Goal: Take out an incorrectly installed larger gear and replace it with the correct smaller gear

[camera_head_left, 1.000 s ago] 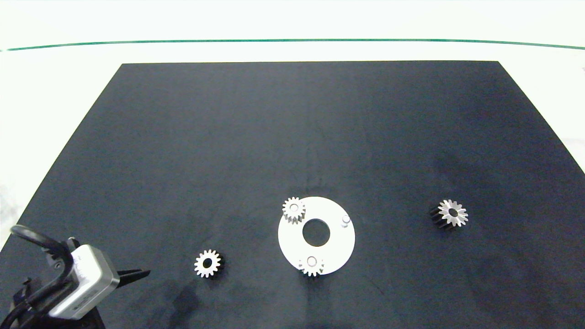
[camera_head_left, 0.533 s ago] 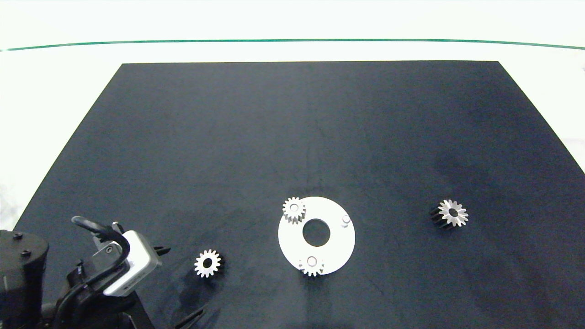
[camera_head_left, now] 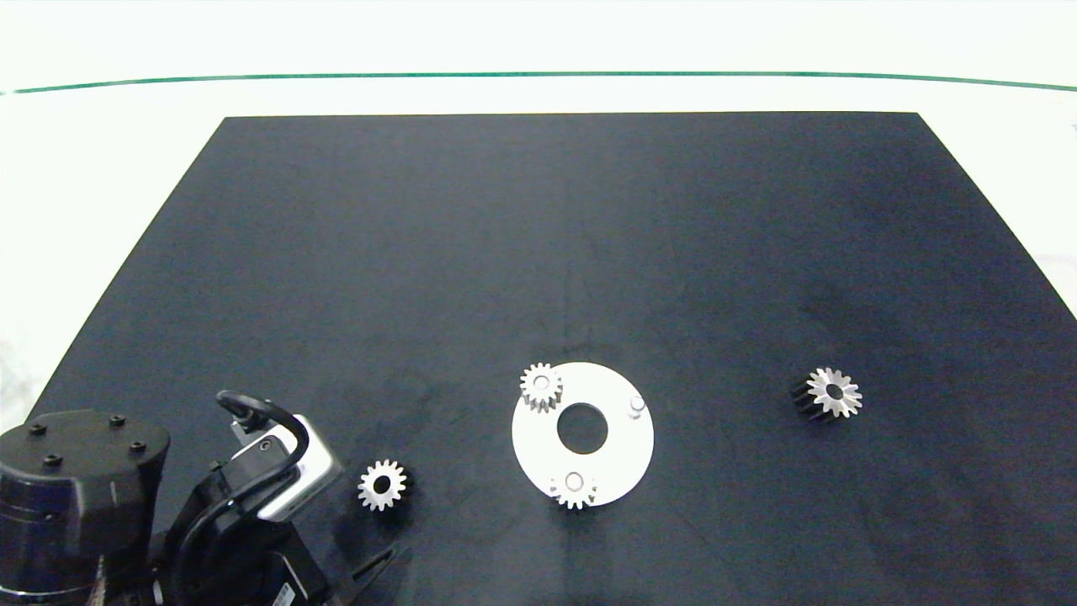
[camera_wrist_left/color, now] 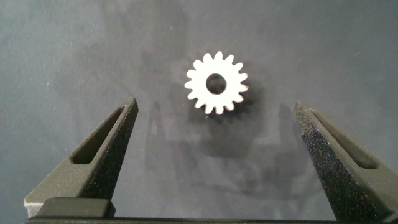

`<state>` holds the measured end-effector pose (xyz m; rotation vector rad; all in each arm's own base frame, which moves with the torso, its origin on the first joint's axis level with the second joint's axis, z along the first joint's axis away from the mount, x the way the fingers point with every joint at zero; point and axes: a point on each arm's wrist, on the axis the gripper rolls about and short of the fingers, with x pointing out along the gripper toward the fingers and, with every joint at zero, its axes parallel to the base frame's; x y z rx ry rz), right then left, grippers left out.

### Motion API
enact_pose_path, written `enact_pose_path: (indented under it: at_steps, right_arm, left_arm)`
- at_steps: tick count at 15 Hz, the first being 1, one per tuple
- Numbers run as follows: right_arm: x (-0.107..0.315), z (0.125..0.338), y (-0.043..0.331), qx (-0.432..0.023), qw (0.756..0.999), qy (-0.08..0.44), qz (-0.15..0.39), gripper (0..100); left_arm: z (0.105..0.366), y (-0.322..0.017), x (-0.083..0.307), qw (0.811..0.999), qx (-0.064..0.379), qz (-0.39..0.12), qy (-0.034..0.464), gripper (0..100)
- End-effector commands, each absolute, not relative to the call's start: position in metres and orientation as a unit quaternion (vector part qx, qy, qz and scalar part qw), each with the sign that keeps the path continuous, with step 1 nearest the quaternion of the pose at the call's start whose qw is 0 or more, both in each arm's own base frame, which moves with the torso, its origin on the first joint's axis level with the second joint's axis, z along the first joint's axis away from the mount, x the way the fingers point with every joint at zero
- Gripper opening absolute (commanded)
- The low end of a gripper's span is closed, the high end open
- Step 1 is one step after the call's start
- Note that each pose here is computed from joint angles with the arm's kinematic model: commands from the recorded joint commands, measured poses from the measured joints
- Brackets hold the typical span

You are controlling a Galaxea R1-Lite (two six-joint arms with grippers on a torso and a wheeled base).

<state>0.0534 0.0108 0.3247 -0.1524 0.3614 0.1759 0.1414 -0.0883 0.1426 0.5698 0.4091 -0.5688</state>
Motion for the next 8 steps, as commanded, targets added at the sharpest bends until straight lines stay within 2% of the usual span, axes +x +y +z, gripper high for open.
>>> enact_pose_path:
  at_steps: [1,8]
  right_arm:
    - [0.0547,0.3229,0.0111,-0.077,0.976,0.185,0.088,100]
    - [0.0557,0.3187,0.0116,-0.076,0.974,0.192,0.092,100]
  left_arm:
    - [0.1385,-0.0919,0.1463,0.896,0.282,-0.274,0.209,100]
    - [0.1357,-0.0977,0.1554,0.894,0.279,-0.273,0.222,100]
